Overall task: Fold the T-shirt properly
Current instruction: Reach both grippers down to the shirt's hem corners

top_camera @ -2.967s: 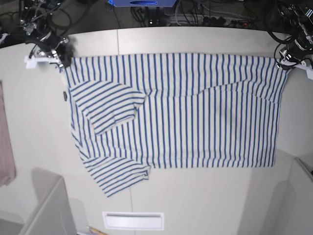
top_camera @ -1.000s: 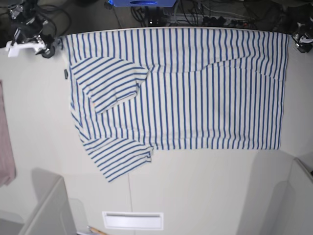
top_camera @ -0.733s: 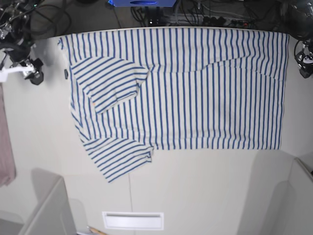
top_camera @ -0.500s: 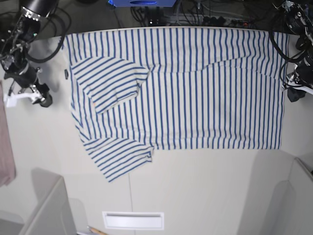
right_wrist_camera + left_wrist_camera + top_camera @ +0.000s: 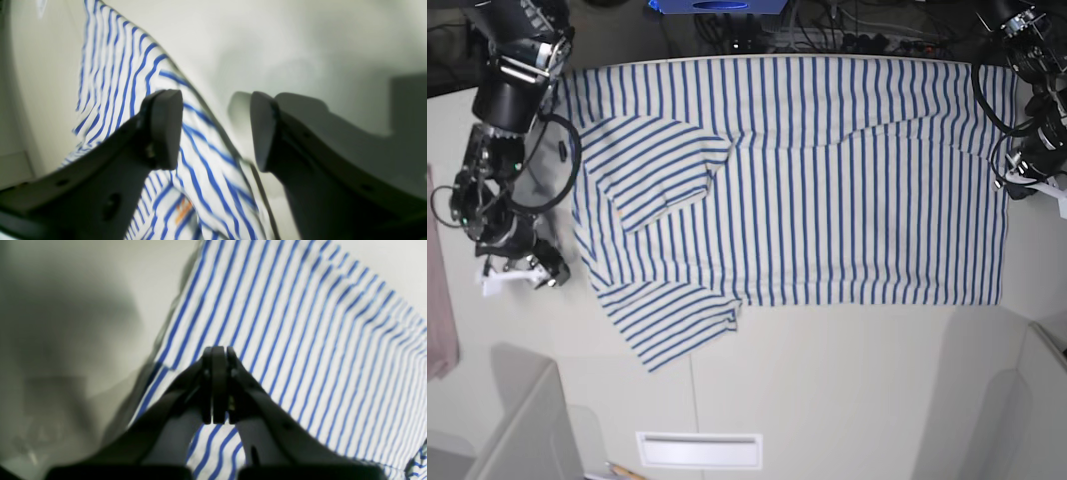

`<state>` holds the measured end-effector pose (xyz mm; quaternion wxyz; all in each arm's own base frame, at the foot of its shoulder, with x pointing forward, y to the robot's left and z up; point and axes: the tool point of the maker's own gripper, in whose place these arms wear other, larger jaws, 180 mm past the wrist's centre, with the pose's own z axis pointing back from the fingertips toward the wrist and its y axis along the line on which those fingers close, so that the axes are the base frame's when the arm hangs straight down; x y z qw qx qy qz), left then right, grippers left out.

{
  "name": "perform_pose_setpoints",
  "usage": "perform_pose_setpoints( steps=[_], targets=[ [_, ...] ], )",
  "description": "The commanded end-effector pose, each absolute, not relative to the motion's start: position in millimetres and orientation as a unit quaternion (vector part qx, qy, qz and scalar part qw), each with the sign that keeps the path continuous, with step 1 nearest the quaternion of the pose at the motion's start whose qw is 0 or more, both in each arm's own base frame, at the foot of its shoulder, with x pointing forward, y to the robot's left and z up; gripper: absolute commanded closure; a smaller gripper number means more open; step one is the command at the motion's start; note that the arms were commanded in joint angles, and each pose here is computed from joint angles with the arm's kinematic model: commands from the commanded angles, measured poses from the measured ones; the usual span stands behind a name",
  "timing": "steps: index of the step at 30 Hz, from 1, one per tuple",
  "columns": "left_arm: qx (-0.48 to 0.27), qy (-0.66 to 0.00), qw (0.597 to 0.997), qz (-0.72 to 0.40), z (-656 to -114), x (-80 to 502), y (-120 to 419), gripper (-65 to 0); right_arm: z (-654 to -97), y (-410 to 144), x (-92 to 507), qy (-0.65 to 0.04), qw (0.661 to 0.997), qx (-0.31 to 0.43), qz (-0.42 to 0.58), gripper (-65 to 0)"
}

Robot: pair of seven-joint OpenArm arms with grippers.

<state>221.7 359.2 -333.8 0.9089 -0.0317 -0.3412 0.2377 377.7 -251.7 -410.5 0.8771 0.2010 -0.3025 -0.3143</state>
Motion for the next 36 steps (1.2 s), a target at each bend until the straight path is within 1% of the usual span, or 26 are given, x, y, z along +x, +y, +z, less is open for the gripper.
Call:
perform_pose_setpoints(
  steps=[1,5,7,10,14,18,24,26,32,33,34,35,36],
  targets=[
    [-0.017,-0.361,0.904,0.228,-320.2,226.6,368.1,0.0,-396.5,-258.3,397.3,-0.324,0.872,0.198,-0.309,-35.9],
    [-0.004,-0.361,0.907,0.218,-314.3,225.2,374.9,0.0,-412.3,-253.2,423.3,-0.312,0.873,0.194,-0.320,-36.5],
    [0.000,-0.361,0.907,0.216,-312.3,225.4,378.2,0.0,-415.4,-251.5,438.2,-0.314,0.877,0.196,-0.306,-36.5],
    [0.005,-0.361,0.908,0.214,-310.1,225.3,381.3,0.0,-424.5,-243.6,456.4,-0.297,0.889,0.196,-0.288,-36.5],
    [0.016,-0.371,0.899,0.231,-302.3,220.4,394.5,0.0,-425.8,-233.1,471.3,-0.294,0.898,0.192,-0.266,-36.8],
    [0.019,-0.375,0.896,0.235,-299.4,219.5,398.0,0.0,-426.4,-200.6,475.5,-0.284,0.916,0.199,-0.202,-36.8],
    [0.025,-0.376,0.898,0.227,-295.7,221.6,400.7,0.0,-432.7,-163.0,471.1,-0.255,0.936,0.199,-0.138,-36.8],
    [0.024,-0.378,0.897,0.227,-294.7,223.0,400.7,0.0,-432.5,-157.0,471.0,-0.255,0.938,0.201,-0.123,-36.5],
    [0.025,-0.376,0.898,0.227,-295.7,221.6,400.7,0.0,-431.6,-159.4,472.1,-0.257,0.939,0.195,-0.118,-36.0],
    [0.024,-0.375,0.899,0.227,-296.4,221.6,400.4,0.0,-432.4,-160.4,471.3,-0.256,0.940,0.194,-0.118,-35.3],
    [0.024,-0.374,0.899,0.226,-296.6,221.8,400.0,0.0,-432.4,-160.5,471.2,-0.256,0.940,0.194,-0.117,-32.6],
    [0.022,-0.372,0.900,0.224,-298.3,222.5,398.2,0.0,-432.4,-160.5,471.2,-0.256,0.940,0.194,-0.117,-28.8],
    [0.019,-0.369,0.903,0.218,-300.6,224.4,394.1,0.0,-432.3,-160.6,471.4,-0.257,0.940,0.194,-0.117,-23.6]
  ],
)
